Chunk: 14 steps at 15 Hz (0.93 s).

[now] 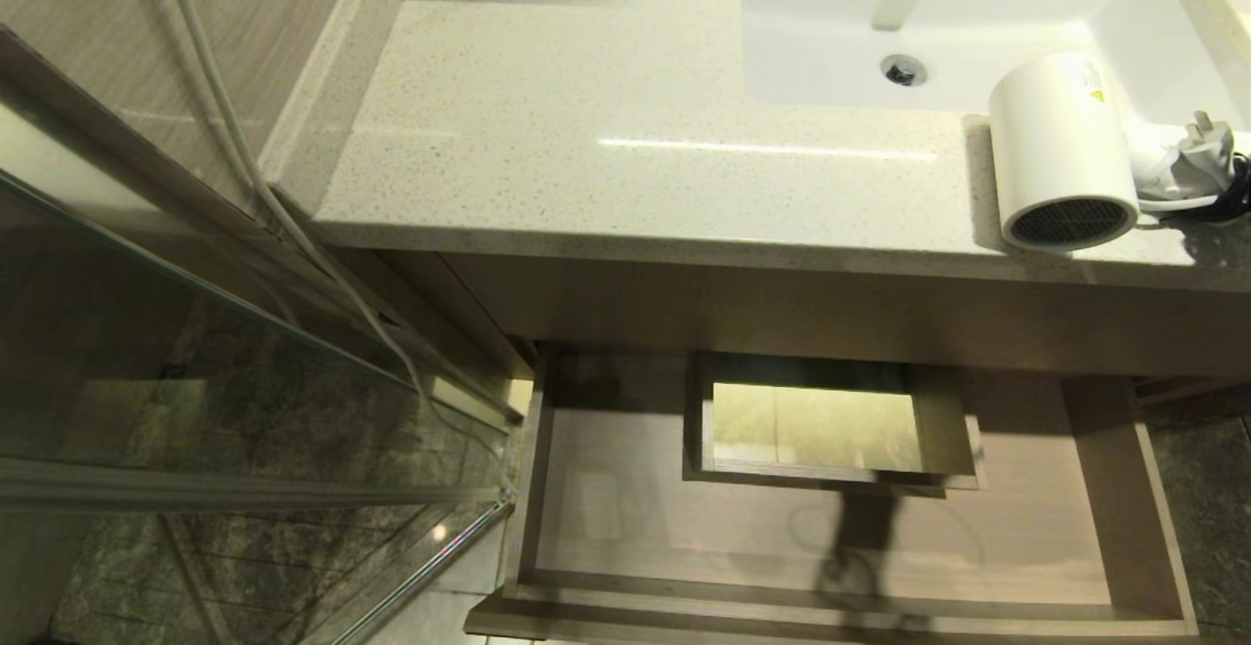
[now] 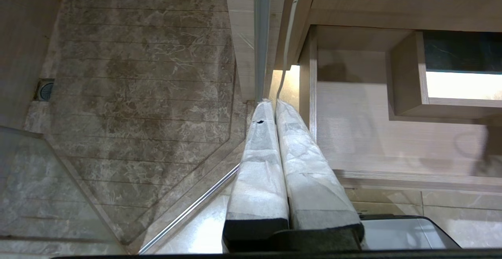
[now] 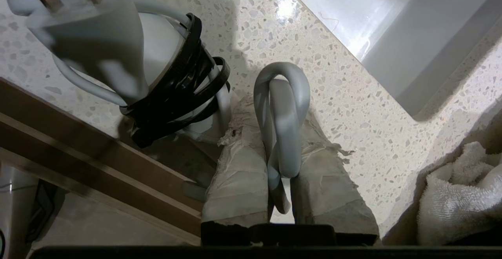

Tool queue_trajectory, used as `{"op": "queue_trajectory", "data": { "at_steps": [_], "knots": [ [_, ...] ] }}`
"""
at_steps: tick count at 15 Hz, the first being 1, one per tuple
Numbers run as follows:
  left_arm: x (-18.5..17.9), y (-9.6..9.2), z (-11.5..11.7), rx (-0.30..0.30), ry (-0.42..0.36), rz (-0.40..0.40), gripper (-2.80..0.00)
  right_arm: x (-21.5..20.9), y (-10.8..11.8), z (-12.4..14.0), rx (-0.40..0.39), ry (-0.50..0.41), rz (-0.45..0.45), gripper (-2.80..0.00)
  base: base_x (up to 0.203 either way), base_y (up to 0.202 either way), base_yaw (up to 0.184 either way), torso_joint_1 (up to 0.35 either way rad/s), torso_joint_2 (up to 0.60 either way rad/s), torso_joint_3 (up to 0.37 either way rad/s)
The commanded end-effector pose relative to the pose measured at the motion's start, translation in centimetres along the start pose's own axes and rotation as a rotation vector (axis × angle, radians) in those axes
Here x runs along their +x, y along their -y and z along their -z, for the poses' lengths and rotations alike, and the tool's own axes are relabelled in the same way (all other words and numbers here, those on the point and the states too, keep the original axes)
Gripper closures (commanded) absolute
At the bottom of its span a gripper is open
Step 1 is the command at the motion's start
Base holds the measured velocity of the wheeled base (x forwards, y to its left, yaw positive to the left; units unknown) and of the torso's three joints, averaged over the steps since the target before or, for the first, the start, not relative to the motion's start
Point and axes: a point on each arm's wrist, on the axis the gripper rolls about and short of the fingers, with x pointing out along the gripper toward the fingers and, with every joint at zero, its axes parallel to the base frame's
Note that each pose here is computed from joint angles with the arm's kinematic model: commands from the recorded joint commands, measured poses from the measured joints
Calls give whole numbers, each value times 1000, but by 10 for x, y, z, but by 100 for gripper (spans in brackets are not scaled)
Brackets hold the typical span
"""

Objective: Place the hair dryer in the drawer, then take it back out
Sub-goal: Place it on the countertop

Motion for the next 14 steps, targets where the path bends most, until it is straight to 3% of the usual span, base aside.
{"op": "queue_trajectory", "data": {
  "at_steps": [1,12,13,14],
  "knots": [
    [0,0,1,0,-2,0,0,-1,-1,1,-1,-3,-4,0,0,0,0,0,0,0],
    [0,0,1,0,-2,0,0,-3,1,4,23,-36,-7,0,0,0,0,0,0,0],
    [0,0,0,0,-1,0,0,-2,1,4,27,-43,-5,-280,0,0,0,0,0,0],
    [0,0,1,0,-2,0,0,-1,2,4,22,-41,-4,-280,0,0,0,0,0,0]
  ]
}}
